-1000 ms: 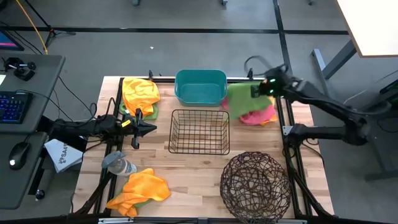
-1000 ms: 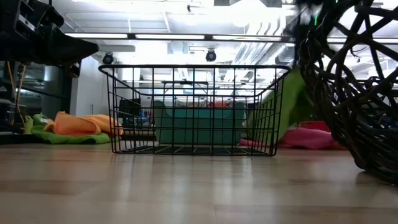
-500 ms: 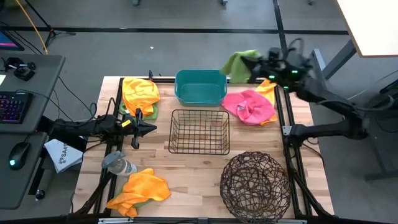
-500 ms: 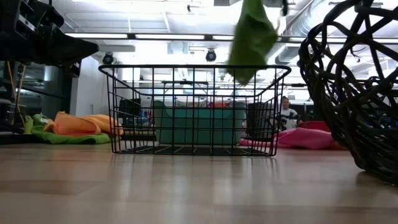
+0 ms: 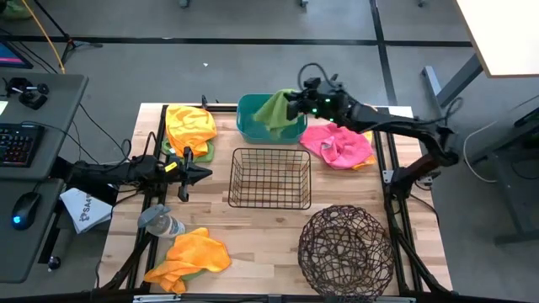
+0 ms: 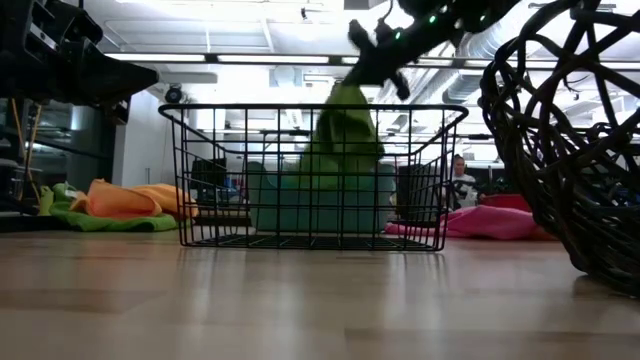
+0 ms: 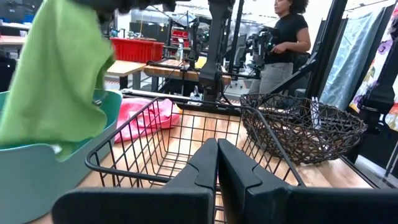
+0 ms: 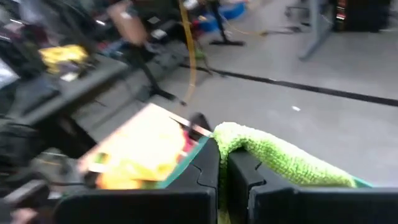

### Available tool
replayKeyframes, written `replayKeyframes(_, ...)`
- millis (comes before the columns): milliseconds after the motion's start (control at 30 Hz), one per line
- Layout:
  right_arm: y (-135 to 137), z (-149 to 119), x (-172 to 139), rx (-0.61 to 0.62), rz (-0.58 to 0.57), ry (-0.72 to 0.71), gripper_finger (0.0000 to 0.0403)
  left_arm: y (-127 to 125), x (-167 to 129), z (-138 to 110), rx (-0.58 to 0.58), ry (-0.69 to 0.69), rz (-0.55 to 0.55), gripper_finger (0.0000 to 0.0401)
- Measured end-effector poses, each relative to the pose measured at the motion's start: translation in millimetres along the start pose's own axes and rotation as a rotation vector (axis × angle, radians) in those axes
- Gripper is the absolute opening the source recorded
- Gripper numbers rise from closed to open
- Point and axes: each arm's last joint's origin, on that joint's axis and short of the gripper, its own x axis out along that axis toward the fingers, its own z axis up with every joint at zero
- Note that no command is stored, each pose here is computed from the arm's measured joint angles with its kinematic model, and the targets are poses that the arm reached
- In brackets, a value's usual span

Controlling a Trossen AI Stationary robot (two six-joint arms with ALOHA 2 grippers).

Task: Sort microfiber towel by color & place in baskets
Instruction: Put the right green microfiber cloth into the blue bin

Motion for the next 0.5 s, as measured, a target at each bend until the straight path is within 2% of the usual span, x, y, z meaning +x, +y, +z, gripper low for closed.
replayKeyframes(167, -5.7, -23.9, 24.0, -0.02, -0.064, 0.066, 0.0, 0.0, 0.0, 0.0, 0.0, 0.0, 0.0, 0.0)
replayKeyframes(333, -10.5, -41.8, 34.7, 0.034, -0.075, 0.168, 0.0003, 0.0, 0.0, 0.0, 0.0, 0.0, 0.001, 0.0)
replayKeyframes(433, -16.1, -48.5, 37.3, 0.036, -0.091, 0.226, 0.0029, 0.0, 0.0, 0.0, 0.0, 0.0, 0.0, 0.0)
replayKeyframes(500, -18.3, -49.1, 38.2, 0.061, -0.067, 0.25, 0.0064, 0.0, 0.0, 0.0, 0.0, 0.0, 0.0, 0.0)
